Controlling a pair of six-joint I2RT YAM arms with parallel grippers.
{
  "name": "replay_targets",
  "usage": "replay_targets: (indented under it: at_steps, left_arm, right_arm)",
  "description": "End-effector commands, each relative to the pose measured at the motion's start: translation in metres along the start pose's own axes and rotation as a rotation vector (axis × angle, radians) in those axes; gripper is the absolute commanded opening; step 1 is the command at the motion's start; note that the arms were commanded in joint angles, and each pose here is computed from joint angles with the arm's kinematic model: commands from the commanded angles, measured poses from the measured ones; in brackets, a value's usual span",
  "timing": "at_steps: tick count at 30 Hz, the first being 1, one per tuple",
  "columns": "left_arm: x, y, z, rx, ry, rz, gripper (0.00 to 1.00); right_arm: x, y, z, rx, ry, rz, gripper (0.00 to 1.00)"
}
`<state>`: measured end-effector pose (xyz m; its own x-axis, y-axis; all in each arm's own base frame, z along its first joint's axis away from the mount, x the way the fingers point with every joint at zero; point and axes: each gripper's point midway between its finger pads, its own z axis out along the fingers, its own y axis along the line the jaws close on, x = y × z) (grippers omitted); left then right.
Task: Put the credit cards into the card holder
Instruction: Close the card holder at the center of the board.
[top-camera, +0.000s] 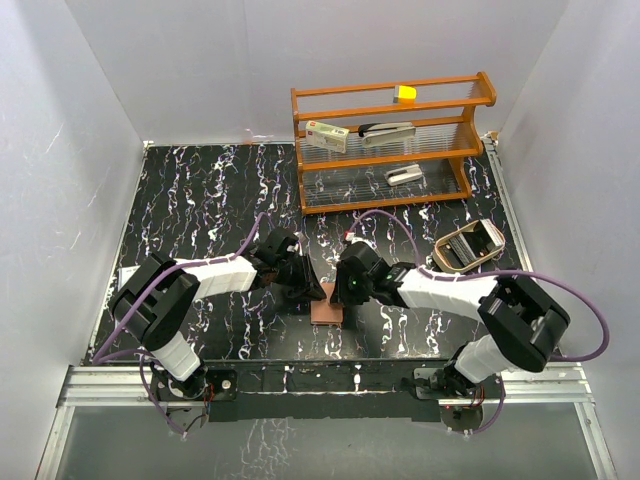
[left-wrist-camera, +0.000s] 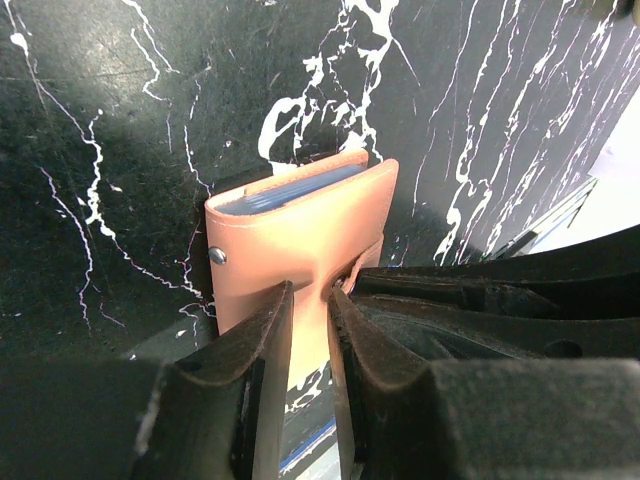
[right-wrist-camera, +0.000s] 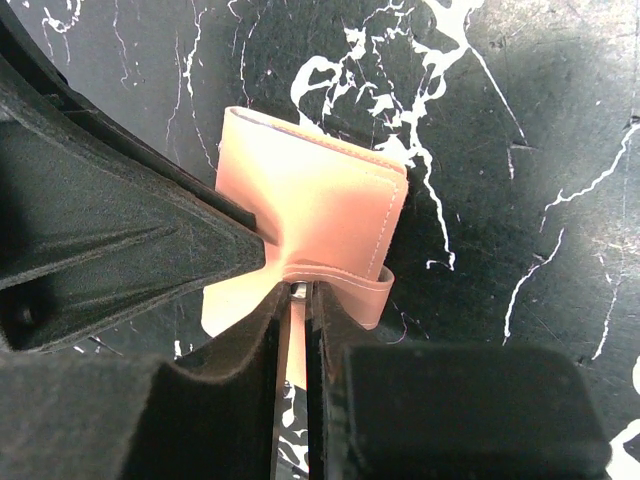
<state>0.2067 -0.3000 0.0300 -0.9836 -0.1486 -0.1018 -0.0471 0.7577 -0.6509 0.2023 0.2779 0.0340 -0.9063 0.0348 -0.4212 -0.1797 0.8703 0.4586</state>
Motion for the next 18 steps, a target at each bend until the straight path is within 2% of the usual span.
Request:
replay_targets:
  at_steps: [1, 18]
  left_arm:
    - [0.024, 0.030, 0.007, -0.086, 0.057, -0.022, 0.20]
    - [0.031, 0.031, 0.003, -0.073, 0.076, -0.031, 0.19]
  right_arm:
    - [0.028, -0.055, 0.018, 0.245, 0.079, -0.077, 0.09]
    - [0.058, -0.097, 0.029, 0.440, 0.223, -0.172, 0.05]
